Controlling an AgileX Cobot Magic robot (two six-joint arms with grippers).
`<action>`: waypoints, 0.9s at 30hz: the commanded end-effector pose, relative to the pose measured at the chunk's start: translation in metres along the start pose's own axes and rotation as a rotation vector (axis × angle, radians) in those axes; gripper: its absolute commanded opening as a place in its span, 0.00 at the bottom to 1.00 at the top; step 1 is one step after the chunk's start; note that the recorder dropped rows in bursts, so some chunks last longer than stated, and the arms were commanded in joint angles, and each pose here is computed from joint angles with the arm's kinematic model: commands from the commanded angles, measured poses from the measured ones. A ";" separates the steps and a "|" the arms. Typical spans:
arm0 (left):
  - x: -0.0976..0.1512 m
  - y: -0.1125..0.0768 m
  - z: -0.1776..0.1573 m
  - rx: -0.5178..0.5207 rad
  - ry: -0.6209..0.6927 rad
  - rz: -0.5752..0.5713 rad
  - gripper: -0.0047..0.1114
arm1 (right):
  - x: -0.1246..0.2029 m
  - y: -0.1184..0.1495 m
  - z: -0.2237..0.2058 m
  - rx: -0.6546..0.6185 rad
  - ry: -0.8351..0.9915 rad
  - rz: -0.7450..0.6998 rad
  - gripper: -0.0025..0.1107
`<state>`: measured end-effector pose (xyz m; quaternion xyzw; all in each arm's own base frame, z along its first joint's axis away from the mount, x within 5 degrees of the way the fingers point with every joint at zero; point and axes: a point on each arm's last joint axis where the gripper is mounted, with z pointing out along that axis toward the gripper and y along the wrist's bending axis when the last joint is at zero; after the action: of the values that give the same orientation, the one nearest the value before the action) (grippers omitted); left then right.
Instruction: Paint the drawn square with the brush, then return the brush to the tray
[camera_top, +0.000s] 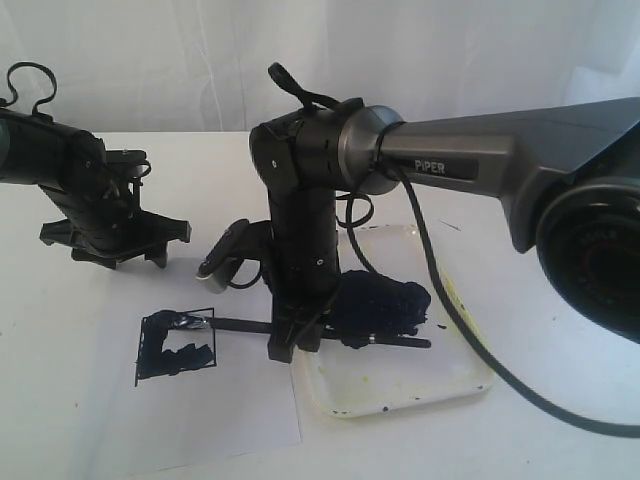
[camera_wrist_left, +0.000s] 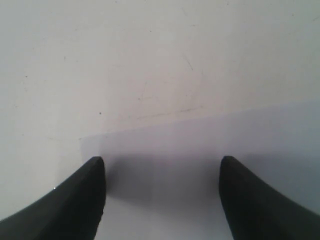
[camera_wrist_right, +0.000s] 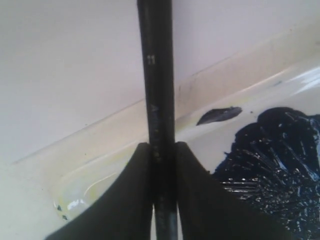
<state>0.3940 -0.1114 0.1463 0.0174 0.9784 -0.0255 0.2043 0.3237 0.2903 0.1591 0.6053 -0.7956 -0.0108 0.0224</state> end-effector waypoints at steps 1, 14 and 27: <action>0.009 0.002 0.006 -0.025 0.071 0.005 0.63 | 0.007 -0.008 -0.001 0.050 0.038 0.038 0.02; 0.009 0.002 0.006 -0.025 0.071 0.005 0.63 | 0.007 -0.009 -0.001 0.054 0.041 0.030 0.02; 0.009 0.002 0.006 -0.025 0.071 0.005 0.63 | 0.008 -0.010 -0.001 0.067 0.049 0.021 0.02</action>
<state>0.3940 -0.1114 0.1463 0.0174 0.9784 -0.0255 0.2043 0.3281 0.2855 0.1592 0.5993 -0.7999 0.0250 0.0194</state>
